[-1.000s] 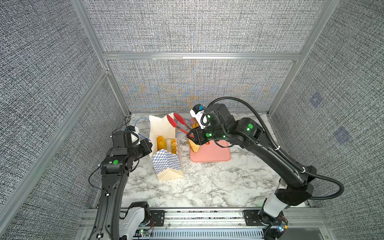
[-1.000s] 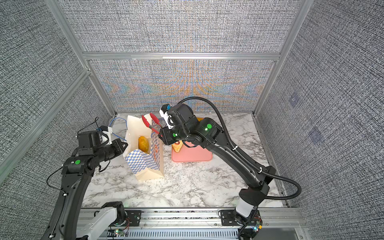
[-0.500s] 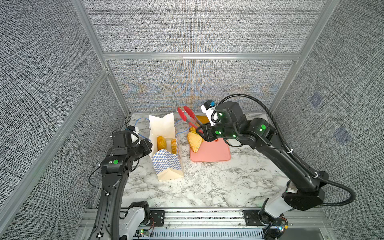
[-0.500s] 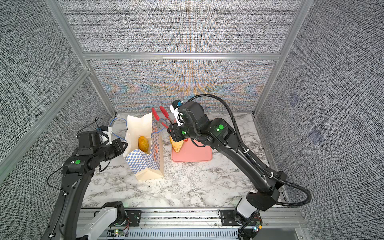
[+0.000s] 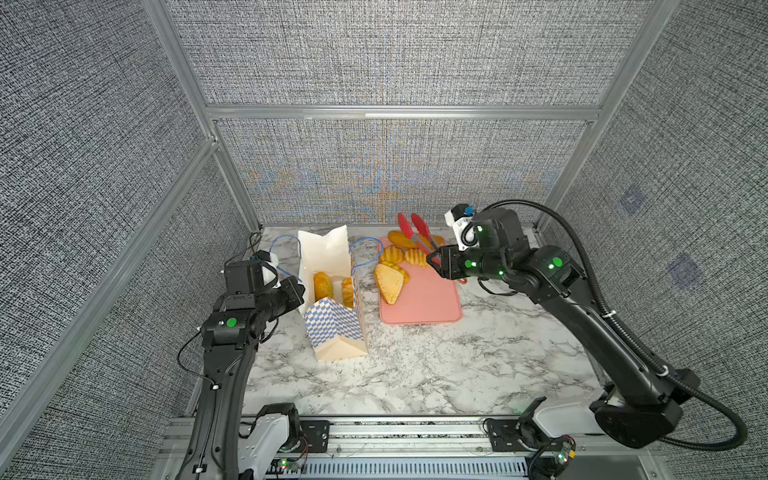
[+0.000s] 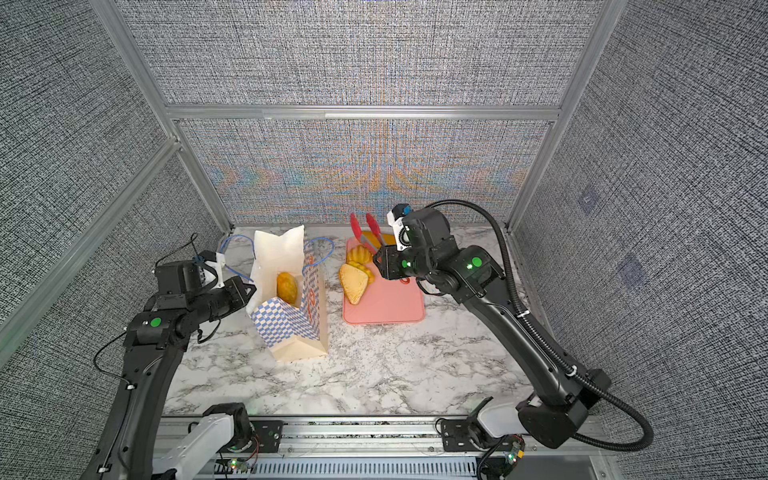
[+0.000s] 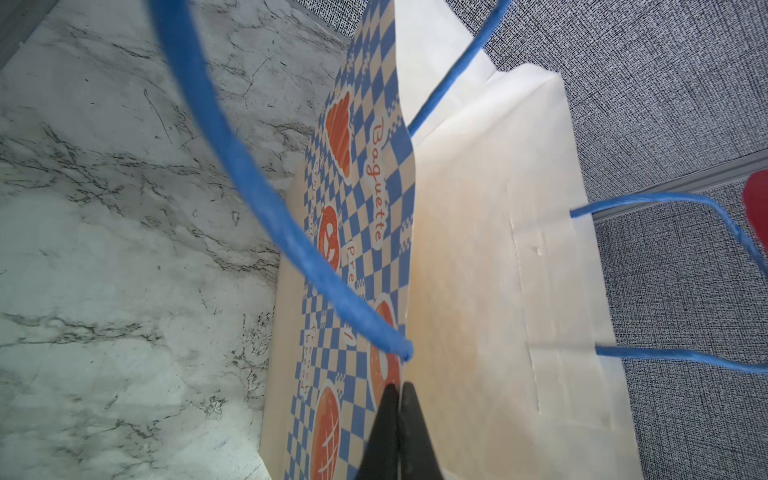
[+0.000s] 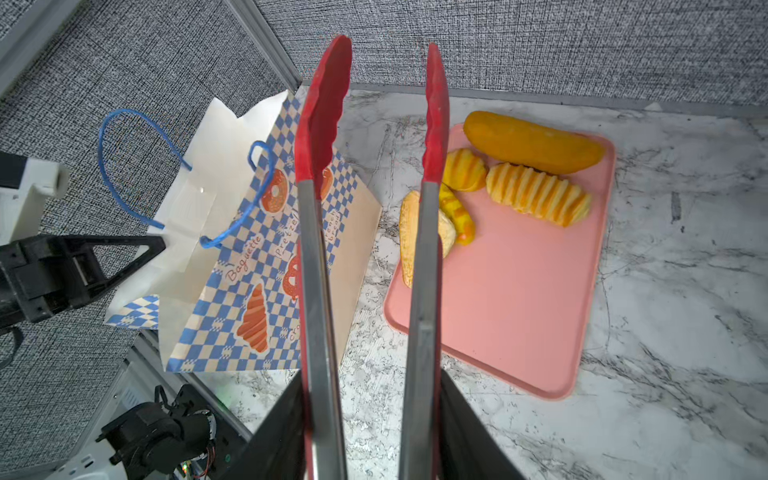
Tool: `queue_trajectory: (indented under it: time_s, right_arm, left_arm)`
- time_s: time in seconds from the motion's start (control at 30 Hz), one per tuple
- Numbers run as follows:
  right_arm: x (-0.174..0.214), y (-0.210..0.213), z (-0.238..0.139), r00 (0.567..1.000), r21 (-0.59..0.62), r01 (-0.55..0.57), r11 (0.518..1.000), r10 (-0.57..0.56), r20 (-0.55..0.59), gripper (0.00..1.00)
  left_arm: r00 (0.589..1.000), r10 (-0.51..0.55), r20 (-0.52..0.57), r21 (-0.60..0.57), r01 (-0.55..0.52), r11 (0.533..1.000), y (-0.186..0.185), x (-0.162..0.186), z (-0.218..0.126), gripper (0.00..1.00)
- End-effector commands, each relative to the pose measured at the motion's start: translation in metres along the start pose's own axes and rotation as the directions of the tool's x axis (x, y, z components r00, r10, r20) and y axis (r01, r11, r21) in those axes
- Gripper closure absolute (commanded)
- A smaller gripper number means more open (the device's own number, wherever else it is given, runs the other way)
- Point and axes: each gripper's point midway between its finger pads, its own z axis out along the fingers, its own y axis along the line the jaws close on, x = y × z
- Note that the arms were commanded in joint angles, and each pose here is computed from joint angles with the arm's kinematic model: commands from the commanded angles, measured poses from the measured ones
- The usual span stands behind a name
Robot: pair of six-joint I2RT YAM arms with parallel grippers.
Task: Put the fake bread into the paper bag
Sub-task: 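Withdraw the empty tongs from the bag back over the tray with the right gripper, then lower the open tongs around the triangular toast on the tray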
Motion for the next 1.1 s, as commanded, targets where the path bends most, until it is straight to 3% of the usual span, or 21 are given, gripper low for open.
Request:
queue_trajectory:
  time_s: [0.0, 0.6, 1.07]
  right_arm:
    - [-0.004, 0.001, 0.001, 0.999, -0.06, -0.048, 0.997, 0.05, 0.022, 0.53]
    - [0.059, -0.053, 0.061, 0.962, -0.048, -0.248, 0.968, 0.239, -0.133, 0.52]
    - [0.108, -0.07, 0.103, 0.912, -0.024, -0.334, 0.942, 0.317, -0.262, 0.53]
  left_arm:
    - [1.0, 0.008, 0.006, 0.006, -0.008, 1.0, -0.002, -0.002, -0.001, 1.0]
    - [1.0, 0.01, 0.004, -0.002, -0.01, 1.0, 0.0, -0.001, -0.001, 0.99]
    - [1.0, 0.009, 0.002, -0.006, -0.009, 1.0, 0.001, 0.0, 0.0, 1.0]
